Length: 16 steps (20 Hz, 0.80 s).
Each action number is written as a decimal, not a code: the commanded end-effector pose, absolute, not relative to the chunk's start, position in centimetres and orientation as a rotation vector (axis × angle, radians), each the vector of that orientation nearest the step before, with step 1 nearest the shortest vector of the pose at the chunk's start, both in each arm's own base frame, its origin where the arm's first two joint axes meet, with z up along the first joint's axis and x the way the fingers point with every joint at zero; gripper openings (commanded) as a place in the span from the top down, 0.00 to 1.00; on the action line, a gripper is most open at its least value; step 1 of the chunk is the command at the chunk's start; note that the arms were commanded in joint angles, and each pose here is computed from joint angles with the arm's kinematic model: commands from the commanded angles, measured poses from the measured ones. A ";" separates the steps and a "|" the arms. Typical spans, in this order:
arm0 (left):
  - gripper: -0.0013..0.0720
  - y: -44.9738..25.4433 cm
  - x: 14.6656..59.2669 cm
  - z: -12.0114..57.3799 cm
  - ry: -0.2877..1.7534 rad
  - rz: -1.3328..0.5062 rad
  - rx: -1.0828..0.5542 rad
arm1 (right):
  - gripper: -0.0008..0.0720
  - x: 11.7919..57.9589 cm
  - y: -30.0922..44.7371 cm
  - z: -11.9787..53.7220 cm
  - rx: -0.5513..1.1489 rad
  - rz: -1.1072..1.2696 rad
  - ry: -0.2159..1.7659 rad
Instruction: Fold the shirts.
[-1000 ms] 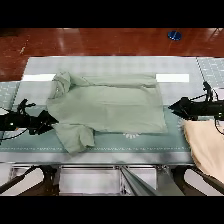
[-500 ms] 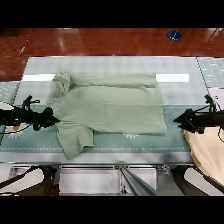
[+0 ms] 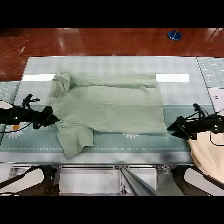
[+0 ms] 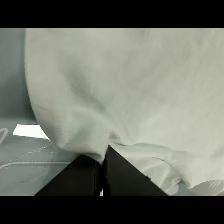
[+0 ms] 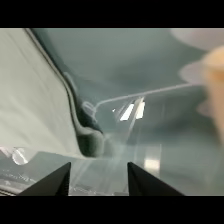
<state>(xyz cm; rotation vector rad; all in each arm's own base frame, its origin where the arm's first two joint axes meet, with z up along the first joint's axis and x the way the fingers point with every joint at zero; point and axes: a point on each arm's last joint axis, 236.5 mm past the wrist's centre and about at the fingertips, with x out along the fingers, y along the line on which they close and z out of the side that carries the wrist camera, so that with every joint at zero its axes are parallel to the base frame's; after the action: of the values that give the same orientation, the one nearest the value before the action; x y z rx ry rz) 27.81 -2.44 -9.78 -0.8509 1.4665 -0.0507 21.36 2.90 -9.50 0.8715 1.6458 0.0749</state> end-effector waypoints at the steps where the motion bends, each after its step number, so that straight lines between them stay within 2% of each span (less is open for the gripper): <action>1: 0.96 -2.5 27.8 -9.7 1.468 -0.054 -0.852 | 0.43 23.3 5.4 -10.8 0.849 0.085 1.622; 3: 0.96 -2.5 27.8 -9.7 1.468 -0.054 -0.853 | 0.43 25.6 6.1 -11.3 0.865 0.032 1.551; 4: 0.96 -2.5 27.8 -9.7 1.468 -0.054 -0.853 | 0.48 26.7 6.7 -11.1 0.881 0.029 1.513; 5: 0.96 -2.5 27.8 -9.7 1.468 -0.054 -0.854 | 0.66 27.5 7.5 -10.7 0.886 0.054 1.490; 6: 0.96 -2.6 27.9 -9.6 1.464 -0.057 -0.861 | 0.88 28.2 8.7 -9.8 0.855 0.132 1.467; 7: 0.96 -3.0 28.3 -9.3 1.451 -0.065 -0.886 | 0.96 28.8 10.0 -8.5 0.810 0.228 1.452; 10: 0.96 -4.8 32.7 -3.8 1.266 -0.223 -0.964 | 0.96 32.6 11.2 -2.2 0.709 0.379 1.363; 13: 0.96 -5.5 38.9 10.4 0.878 -0.421 -0.955 | 0.96 39.4 10.1 11.2 0.566 0.451 1.035; 15: 0.96 -5.1 40.2 21.1 0.647 -0.475 -0.892 | 0.96 41.7 8.8 21.7 0.414 0.451 0.783; 16: 0.96 -4.9 39.7 26.6 0.535 -0.496 -0.802 | 0.96 41.7 7.7 26.7 0.348 0.410 0.668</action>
<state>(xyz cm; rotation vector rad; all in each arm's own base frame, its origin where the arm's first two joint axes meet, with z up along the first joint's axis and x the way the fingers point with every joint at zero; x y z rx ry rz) 39.50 -4.10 12.30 -0.8824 0.8433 -0.3715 40.62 9.08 13.46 0.5168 0.9623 0.4266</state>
